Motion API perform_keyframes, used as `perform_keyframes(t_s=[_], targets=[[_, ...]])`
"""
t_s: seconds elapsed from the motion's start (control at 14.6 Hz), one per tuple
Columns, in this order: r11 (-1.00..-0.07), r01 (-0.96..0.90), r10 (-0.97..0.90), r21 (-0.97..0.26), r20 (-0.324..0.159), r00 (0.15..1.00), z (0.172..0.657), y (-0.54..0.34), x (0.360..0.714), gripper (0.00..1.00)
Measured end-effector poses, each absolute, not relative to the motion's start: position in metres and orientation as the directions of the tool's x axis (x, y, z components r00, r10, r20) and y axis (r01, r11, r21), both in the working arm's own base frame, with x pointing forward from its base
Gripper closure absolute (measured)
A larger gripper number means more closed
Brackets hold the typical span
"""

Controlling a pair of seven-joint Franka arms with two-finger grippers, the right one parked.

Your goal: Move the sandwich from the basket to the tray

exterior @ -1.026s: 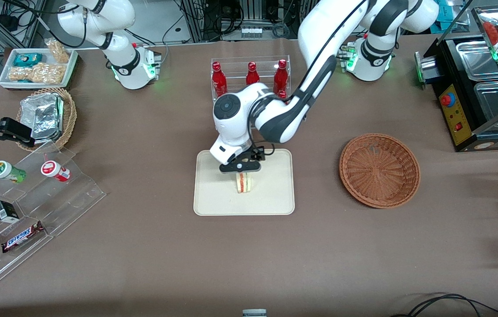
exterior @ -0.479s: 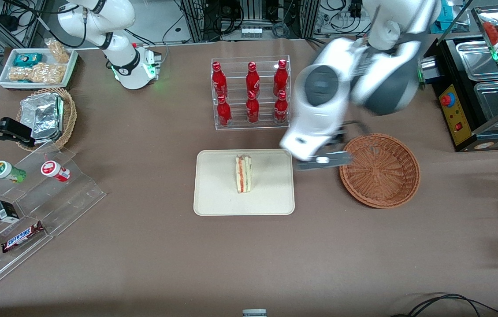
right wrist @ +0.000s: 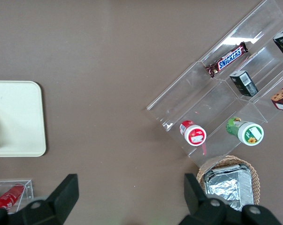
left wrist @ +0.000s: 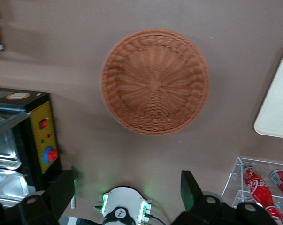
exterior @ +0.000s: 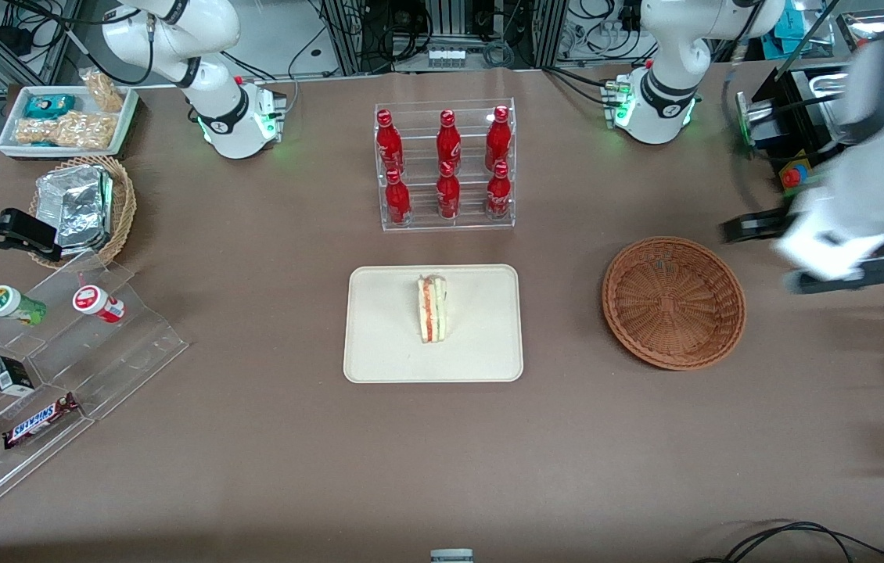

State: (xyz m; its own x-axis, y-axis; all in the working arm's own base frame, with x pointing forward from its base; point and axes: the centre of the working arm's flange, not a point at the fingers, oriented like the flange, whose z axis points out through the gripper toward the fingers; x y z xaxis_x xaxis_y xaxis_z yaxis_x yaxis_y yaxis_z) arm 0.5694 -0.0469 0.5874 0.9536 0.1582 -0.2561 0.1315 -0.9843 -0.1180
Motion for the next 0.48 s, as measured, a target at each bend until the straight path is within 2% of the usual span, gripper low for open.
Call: perform_keyframes(t_s=[0.21,0.48], targets=[[-0.979,0.181,0.198,-0.097,-0.224,0.954,0.613,-0.016,0.556,0.0],[-0.985,0.153,0.165,-0.074,-0.191,0.968,0.633,-0.029,0.545,0.0]])
